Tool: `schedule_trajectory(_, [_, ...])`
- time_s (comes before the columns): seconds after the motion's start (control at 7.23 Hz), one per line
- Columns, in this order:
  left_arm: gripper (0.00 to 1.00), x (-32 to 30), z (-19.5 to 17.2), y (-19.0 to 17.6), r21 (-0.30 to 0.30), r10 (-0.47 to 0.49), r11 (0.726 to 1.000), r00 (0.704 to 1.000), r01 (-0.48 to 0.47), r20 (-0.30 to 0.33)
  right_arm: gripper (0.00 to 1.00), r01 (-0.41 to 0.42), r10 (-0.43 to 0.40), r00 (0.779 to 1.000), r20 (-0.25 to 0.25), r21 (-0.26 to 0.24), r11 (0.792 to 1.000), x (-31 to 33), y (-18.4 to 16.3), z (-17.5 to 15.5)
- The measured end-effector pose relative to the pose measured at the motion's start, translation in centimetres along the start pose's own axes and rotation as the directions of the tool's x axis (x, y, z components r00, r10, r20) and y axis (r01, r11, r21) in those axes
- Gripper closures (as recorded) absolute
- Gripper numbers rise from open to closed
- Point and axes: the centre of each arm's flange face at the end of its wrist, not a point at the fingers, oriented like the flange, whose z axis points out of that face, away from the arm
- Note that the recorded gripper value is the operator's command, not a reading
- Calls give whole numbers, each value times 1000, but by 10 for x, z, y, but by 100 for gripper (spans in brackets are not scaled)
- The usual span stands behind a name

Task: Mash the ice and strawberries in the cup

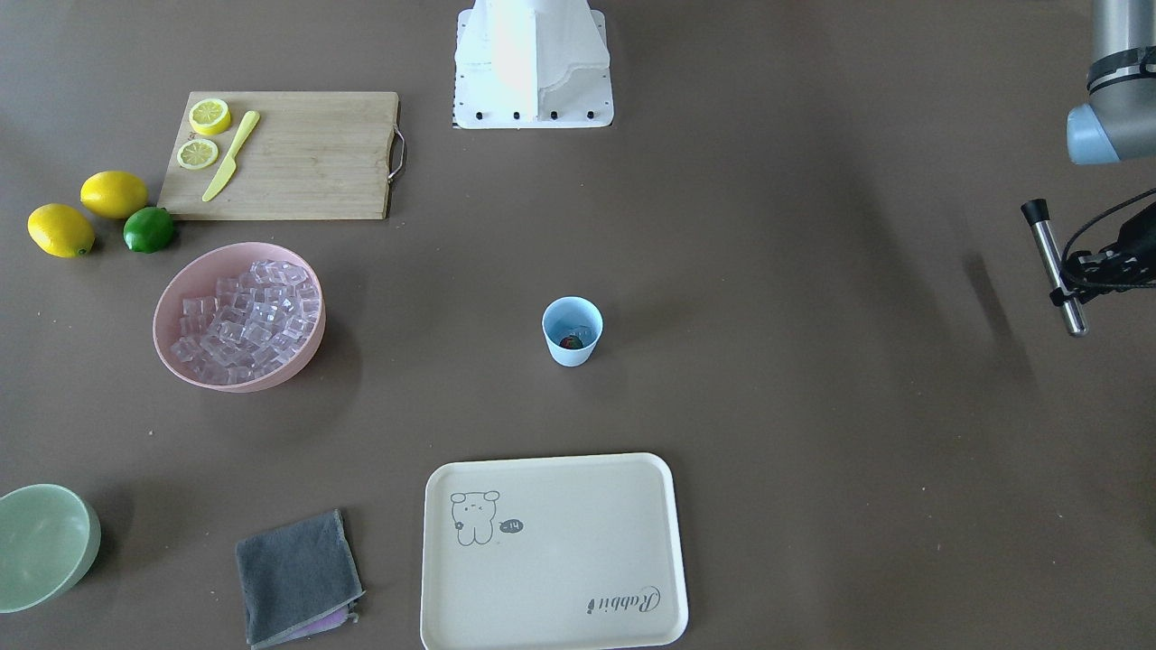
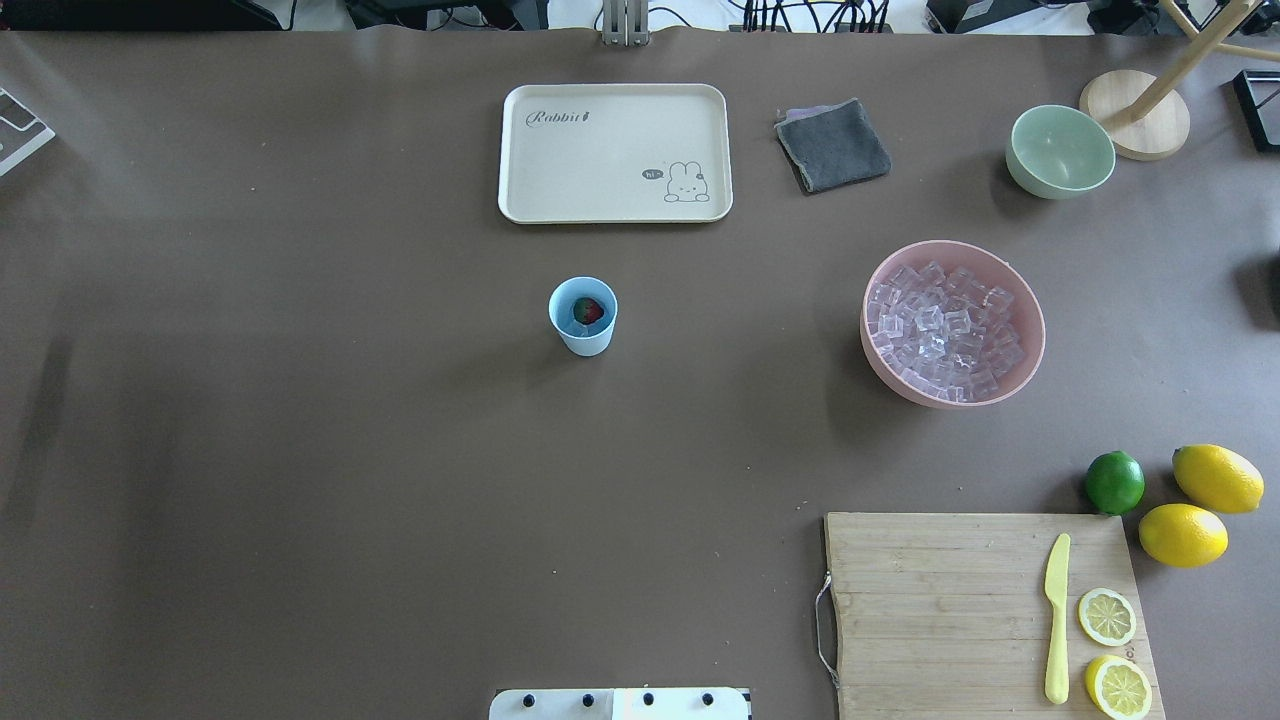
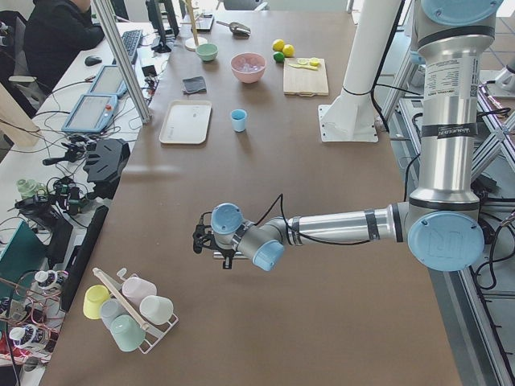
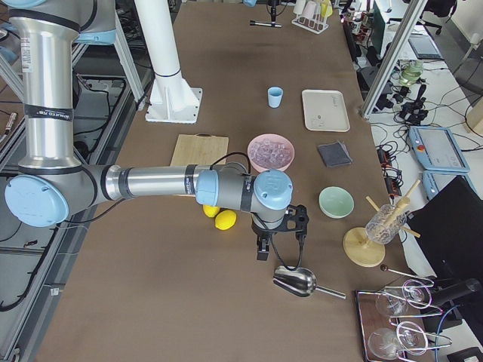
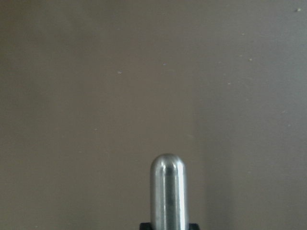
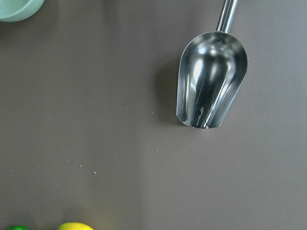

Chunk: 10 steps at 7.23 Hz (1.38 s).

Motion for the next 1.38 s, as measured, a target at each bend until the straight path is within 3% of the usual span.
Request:
schedule_trajectory(0.42, [2, 0, 1, -2, 11, 15, 1000, 1000, -15, -4, 0, 5, -5, 1000, -1, 5, 1000, -2, -4, -2])
schedule_trajectory(0.69, [2, 12, -18, -27, 54, 21, 998, 1000, -20, -14, 0, 8, -8, 1000, -1, 7, 1000, -3, -4, -3])
schedule_trajectory(0.97, [2, 31, -61, -65, 84, 13, 996, 1000, -12, -10, 0, 8, -8, 1000, 0, 8, 1000, -4, -4, -4])
schedule_trajectory(1.25, [1, 44, -142, -91, 86, 30, 996, 999, -33, 37, 0, 9, -9, 1000, -1, 8, 1000, -4, -4, -4])
schedule_trajectory(1.38, [1, 57, -184, -81, 94, 29, 995, 998, -34, 53, 0, 8, -8, 1000, 0, 8, 1000, -3, -4, -3])
